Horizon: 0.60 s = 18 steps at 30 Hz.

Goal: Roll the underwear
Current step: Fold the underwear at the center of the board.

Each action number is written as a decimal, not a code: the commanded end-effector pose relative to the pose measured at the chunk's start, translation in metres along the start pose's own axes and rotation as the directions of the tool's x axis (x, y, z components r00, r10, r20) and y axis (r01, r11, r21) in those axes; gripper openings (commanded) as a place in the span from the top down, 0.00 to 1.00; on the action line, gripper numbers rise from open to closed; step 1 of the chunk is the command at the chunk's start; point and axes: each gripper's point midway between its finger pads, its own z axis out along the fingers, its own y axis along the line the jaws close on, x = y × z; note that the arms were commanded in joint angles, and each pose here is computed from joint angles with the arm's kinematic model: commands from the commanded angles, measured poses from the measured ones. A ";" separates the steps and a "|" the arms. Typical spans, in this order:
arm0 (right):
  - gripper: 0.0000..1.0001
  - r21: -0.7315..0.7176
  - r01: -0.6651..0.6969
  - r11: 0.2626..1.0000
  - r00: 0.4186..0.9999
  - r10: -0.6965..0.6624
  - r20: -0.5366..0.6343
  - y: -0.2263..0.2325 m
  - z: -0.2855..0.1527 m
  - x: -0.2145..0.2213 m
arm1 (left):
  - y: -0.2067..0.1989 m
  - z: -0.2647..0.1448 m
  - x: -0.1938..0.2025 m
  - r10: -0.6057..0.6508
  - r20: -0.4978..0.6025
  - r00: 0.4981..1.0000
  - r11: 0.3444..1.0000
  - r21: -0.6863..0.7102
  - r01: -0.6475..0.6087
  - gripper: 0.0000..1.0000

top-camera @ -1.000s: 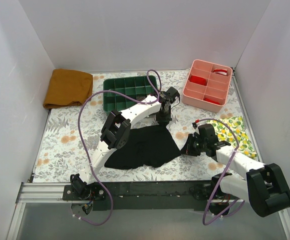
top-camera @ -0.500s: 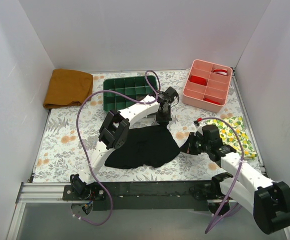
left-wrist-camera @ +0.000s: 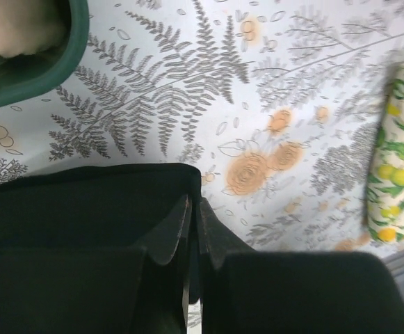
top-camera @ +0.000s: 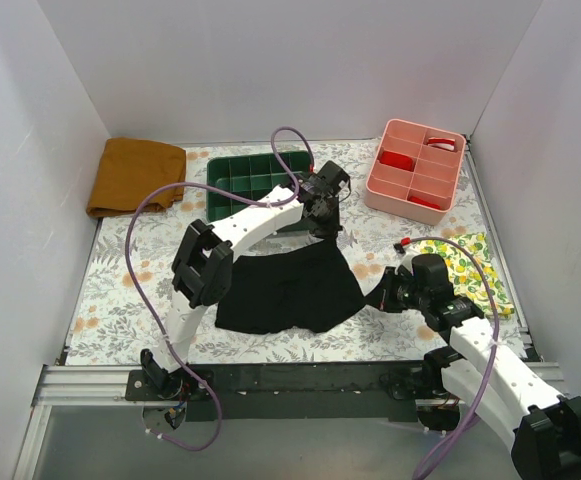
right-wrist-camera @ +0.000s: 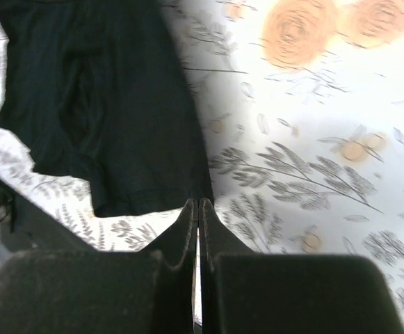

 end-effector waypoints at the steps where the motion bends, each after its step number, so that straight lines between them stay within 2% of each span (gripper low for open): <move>1: 0.99 0.147 0.003 0.989 0.999 -0.010 0.047 -0.017 -0.013 -0.015 | -0.032 -0.050 -0.026 -0.008 0.097 0.995 0.988 0.153 -0.007 1.00; 4: 0.99 0.212 -0.011 0.977 0.997 -0.006 0.077 -0.023 -0.021 -0.024 | -0.039 -0.053 -0.030 -0.001 0.097 0.995 0.985 0.173 -0.016 1.00; 7: 0.99 0.216 -0.012 0.976 0.992 -0.015 0.124 -0.017 -0.029 -0.039 | -0.045 -0.055 -0.033 0.004 0.097 0.995 0.982 0.189 -0.022 1.00; 13: 0.99 0.051 0.080 0.996 0.983 -0.087 0.162 0.024 -0.038 -0.057 | -0.040 -0.055 -0.029 0.006 0.105 0.994 0.982 0.189 -0.026 1.00; 18: 0.99 -0.088 0.099 0.991 0.989 -0.088 0.121 0.052 -0.039 -0.055 | -0.034 -0.059 -0.026 0.000 0.122 0.993 0.982 0.189 -0.024 1.00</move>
